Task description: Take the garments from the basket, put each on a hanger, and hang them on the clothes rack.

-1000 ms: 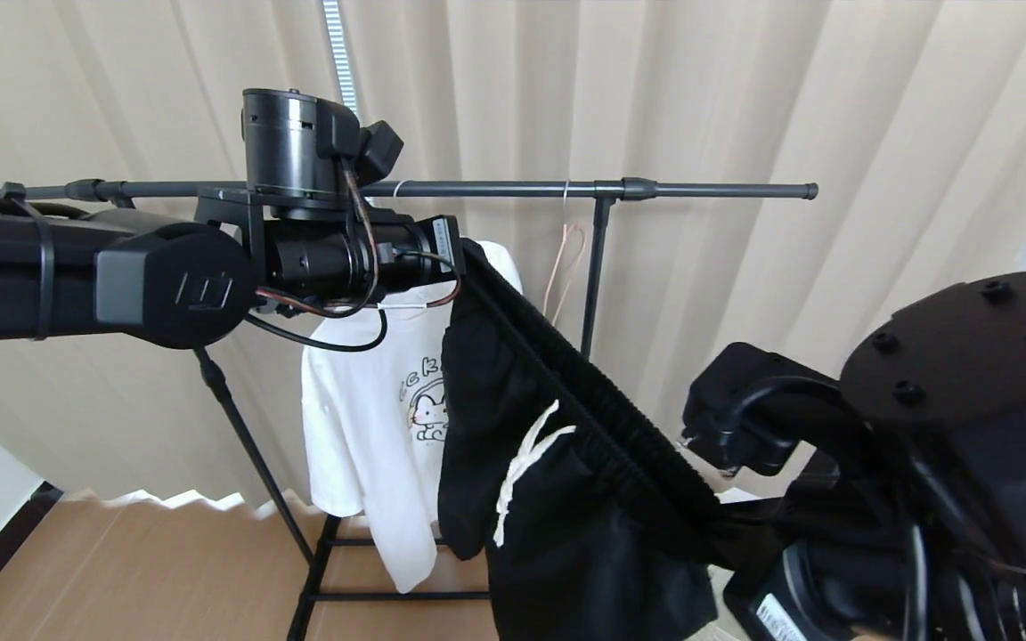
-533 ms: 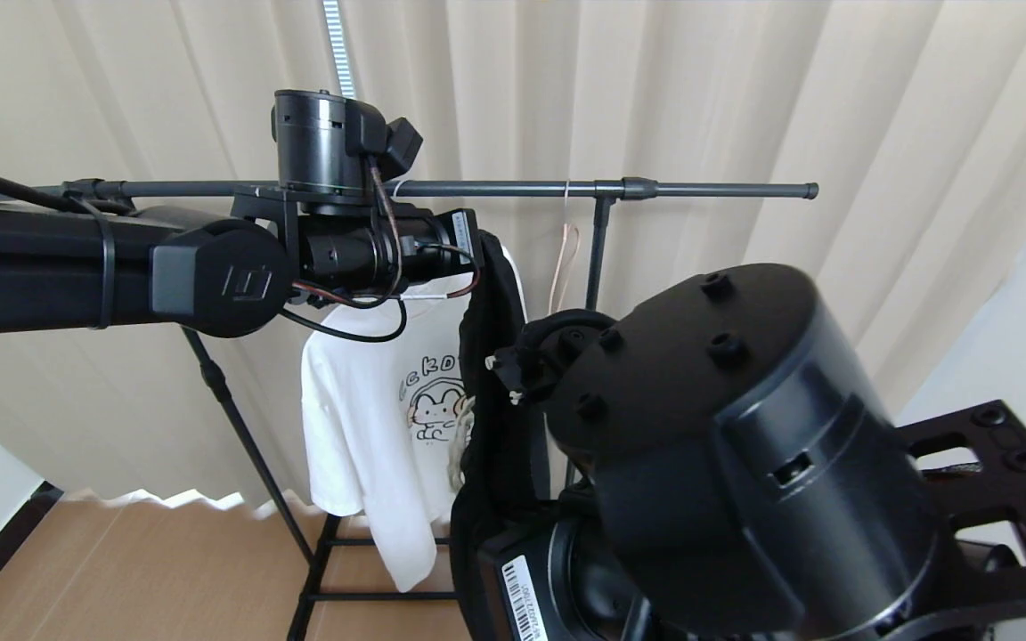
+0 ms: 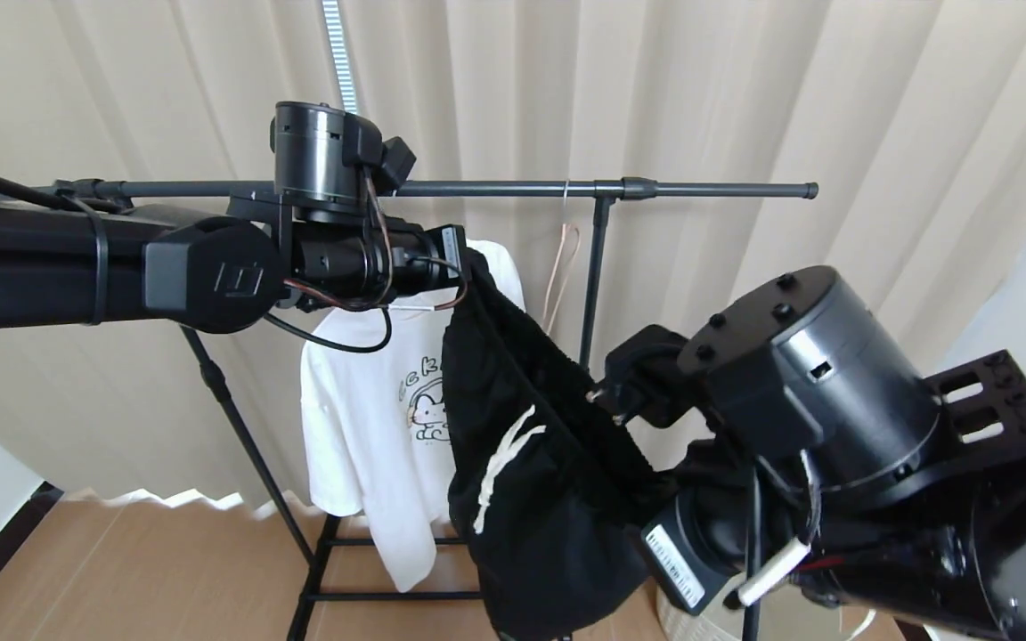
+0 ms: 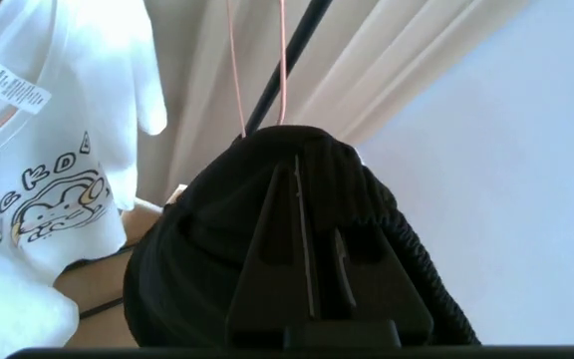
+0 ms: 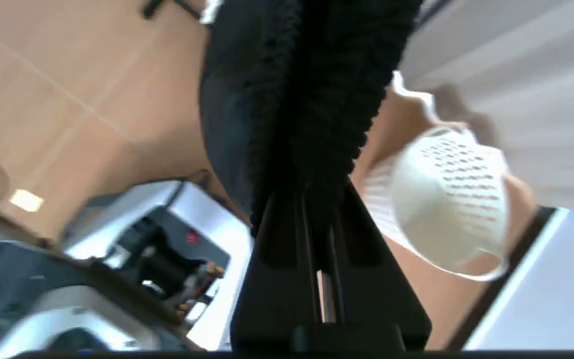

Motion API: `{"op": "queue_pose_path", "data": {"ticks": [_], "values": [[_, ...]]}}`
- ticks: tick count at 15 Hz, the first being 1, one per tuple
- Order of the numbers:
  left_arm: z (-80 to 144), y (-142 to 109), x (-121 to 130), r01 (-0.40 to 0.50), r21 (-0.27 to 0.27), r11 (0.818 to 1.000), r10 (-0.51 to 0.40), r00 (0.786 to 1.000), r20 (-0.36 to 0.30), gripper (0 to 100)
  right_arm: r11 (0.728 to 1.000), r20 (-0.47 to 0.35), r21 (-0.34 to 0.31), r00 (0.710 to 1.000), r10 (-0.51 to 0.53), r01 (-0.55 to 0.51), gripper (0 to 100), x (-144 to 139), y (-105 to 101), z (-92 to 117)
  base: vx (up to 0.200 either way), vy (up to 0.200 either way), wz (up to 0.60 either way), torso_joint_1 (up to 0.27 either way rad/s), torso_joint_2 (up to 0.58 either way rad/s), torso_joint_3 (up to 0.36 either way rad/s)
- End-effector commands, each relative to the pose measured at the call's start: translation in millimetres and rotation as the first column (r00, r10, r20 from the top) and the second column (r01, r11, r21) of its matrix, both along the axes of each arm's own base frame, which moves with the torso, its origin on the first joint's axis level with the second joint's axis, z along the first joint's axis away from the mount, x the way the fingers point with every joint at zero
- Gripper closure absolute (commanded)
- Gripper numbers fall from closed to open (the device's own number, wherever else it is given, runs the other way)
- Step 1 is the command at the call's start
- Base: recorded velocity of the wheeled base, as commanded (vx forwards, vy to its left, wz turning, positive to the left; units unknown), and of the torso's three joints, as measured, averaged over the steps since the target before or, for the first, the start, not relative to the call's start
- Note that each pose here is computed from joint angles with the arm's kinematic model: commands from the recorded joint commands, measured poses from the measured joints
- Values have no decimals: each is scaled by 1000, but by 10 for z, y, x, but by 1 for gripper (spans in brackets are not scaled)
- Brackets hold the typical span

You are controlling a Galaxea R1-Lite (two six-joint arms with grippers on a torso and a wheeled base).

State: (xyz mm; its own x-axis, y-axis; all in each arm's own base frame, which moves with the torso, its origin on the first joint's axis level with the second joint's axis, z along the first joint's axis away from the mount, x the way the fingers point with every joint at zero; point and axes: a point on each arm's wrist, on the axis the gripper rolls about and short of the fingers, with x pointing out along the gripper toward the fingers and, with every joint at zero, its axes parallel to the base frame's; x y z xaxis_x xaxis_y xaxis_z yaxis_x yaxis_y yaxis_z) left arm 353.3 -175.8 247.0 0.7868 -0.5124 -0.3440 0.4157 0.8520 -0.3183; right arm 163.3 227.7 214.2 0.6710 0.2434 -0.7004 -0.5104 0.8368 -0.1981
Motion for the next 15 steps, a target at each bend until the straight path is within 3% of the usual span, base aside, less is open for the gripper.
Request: {"op": "queue_pose_path", "data": {"ticks": [1,4,5,6,7,10,12,13,15], "values": [[128,122,-121,-10,22,1000,11,1000,-12,100,993,38,-8,992,-116,117,100,314,-303,25,0,0,0,0,0,0],[87,365,-514,33,192,981,-9,992,-124,100,961,117,55,954,-277,272,100,1047,-397,-64,0,0,0,0,0,0],[53,399,-601,50,219,974,-19,989,-144,100,953,125,68,946,-300,294,100,1178,-390,-89,0,0,0,0,0,0],[-26,465,-820,70,246,967,-25,983,-183,100,938,151,121,928,-341,325,100,1431,-352,-102,0,0,0,0,0,0],[-75,459,-902,88,256,963,-37,979,-199,100,930,167,159,920,-355,330,100,1510,-319,-77,0,0,0,0,0,0],[-527,274,-1278,194,354,915,-74,943,-325,100,839,163,390,869,-468,379,100,1902,-76,31,0,0,0,0,0,0],[-673,32,-1499,295,344,891,-151,909,-388,100,770,132,499,843,-521,398,100,2028,7,99,0,0,0,0,0,0],[-715,-209,-1619,346,308,886,-199,885,-420,100,722,104,560,830,-547,406,100,2070,59,135,0,0,0,0,0,0],[-713,-629,-1715,395,236,888,-274,866,-418,100,660,58,631,824,-563,407,100,2079,187,157,0,0,0,0,0,0]]}}
